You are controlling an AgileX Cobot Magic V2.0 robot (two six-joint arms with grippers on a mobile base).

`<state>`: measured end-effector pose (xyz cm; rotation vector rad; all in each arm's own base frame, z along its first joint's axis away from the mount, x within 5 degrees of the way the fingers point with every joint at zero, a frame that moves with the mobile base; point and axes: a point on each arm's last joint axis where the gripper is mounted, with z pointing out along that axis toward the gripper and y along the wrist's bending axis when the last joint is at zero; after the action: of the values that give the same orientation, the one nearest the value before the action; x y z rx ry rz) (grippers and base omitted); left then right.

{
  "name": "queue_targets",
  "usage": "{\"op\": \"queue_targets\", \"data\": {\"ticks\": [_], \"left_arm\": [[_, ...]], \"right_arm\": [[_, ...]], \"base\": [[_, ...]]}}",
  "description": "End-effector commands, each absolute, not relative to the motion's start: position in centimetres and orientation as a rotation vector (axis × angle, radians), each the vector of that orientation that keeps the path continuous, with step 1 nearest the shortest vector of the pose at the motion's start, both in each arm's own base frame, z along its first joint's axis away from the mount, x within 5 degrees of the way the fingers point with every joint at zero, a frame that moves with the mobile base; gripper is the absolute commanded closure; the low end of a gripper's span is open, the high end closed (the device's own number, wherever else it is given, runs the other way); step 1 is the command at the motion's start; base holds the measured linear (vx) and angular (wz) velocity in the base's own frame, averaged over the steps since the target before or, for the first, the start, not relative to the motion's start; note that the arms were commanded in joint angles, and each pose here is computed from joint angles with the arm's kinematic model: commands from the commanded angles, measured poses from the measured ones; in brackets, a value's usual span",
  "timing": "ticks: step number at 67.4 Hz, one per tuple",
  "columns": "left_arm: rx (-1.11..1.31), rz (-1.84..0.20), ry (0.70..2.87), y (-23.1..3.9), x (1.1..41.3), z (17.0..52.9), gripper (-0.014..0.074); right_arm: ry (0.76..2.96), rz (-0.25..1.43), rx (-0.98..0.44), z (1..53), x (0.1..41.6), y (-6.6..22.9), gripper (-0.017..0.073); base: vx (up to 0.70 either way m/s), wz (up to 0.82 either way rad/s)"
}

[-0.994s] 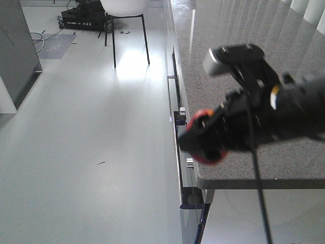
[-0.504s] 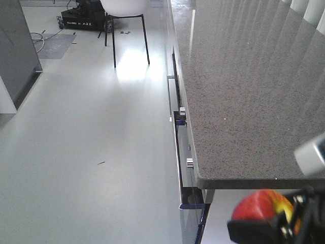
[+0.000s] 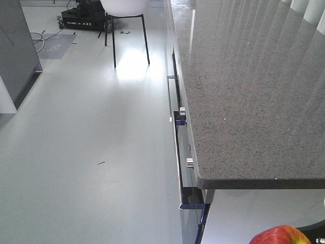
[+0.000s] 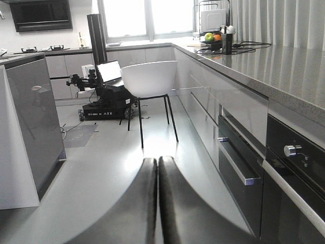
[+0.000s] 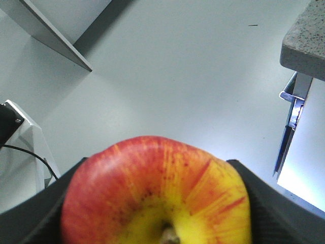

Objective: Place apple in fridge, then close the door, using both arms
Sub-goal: 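Hold the apple in the right gripper while the base turns away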

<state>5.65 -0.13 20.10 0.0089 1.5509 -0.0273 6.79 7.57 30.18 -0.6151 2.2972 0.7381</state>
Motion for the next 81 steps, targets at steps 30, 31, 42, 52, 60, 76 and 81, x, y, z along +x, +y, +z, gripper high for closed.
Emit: {"op": "queue_targets", "data": {"ticks": [30, 31, 42, 52, 60, 76, 81], "left_arm": [[0.004, -0.037, 1.494, -0.14, 5.68, 20.28, 0.0600], [0.004, -0.037, 1.494, -0.14, 5.68, 20.28, 0.0600], [0.004, -0.037, 1.494, -0.14, 5.68, 20.28, 0.0600], [0.004, -0.037, 1.494, -0.14, 5.68, 20.28, 0.0600], [0.004, -0.037, 1.494, -0.14, 5.68, 20.28, 0.0600], [0.004, -0.037, 1.494, -0.14, 5.68, 20.28, 0.0600], [0.004, -0.037, 1.494, -0.14, 5.68, 20.28, 0.0600]], "right_arm": [[2.217, 0.772, -0.579, 31.48, 7.09, 7.77, 0.0410], [2.217, 0.772, -0.579, 31.48, 7.09, 7.77, 0.0410], [2.217, 0.772, -0.579, 31.48, 7.09, 7.77, 0.0410], [2.217, 0.772, -0.579, 31.48, 7.09, 7.77, 0.0410], [2.217, 0.772, -0.579, 31.48, 7.09, 7.77, 0.0410], [2.220, 0.772, -0.581, 31.46, 7.07, 7.76, 0.0410], [2.222, 0.772, -0.582, 31.44, 7.05, 7.76, 0.0410]], "base": [[0.00, 0.00], [0.00, 0.00], [0.00, 0.00], [0.00, 0.00], [0.00, 0.00], [0.00, 0.09], [0.00, 0.18]]}}
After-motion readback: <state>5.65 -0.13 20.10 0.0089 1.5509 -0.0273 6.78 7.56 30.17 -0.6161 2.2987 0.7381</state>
